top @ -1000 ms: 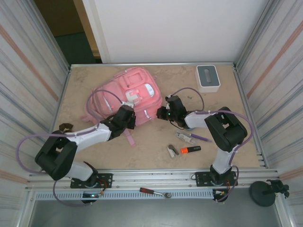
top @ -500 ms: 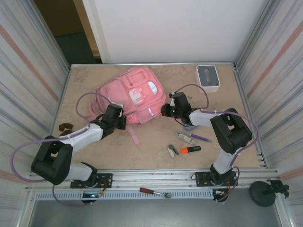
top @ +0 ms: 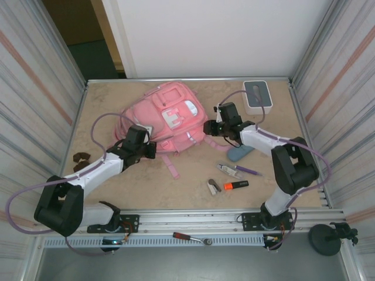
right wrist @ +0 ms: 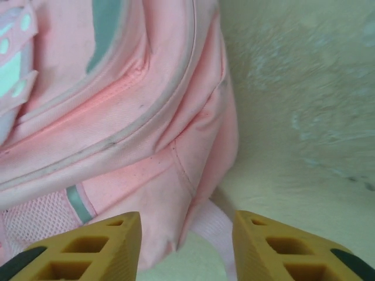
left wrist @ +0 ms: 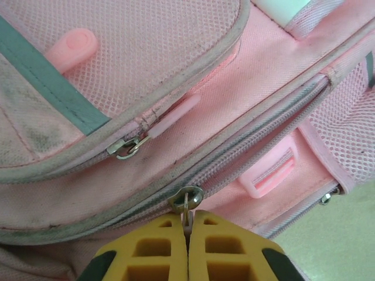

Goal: Pack the student bag

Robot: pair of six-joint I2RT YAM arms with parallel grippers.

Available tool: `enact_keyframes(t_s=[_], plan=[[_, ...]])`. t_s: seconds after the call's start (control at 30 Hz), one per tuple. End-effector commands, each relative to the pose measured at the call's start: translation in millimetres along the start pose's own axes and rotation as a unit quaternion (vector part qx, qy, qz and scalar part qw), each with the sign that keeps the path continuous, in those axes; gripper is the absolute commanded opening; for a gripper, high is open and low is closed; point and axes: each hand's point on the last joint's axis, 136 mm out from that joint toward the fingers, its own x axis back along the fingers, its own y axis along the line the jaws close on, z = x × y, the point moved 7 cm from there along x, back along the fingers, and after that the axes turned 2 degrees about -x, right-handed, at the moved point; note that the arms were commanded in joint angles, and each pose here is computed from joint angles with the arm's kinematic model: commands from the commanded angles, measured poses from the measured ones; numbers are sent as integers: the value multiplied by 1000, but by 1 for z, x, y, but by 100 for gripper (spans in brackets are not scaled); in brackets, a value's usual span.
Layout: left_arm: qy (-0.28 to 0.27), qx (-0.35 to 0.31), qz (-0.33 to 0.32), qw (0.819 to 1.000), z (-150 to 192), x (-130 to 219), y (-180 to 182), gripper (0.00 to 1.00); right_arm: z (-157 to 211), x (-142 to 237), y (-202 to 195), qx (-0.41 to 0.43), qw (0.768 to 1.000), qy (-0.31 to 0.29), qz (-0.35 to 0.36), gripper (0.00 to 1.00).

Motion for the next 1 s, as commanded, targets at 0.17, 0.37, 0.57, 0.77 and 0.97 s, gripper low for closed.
enact_keyframes(t_s=[0.17,0.37,0.57,0.77,0.97], plan=[[-52,8,69,996,-32,27,-18,0,5,15,72,-18,993,14,-119,53],[-52,-1,80,995,-32,31,-25,0,8,-7,94,-136,976,38,-163,59],[-50,-8,82,995,-28,28,-31,0,11,-30,101,-174,967,57,-178,56],[-47,-13,78,996,-27,25,-28,0,13,-9,99,41,995,11,-85,55],[-45,-18,107,993,-29,26,-24,0,30,10,99,376,922,-61,-72,57]])
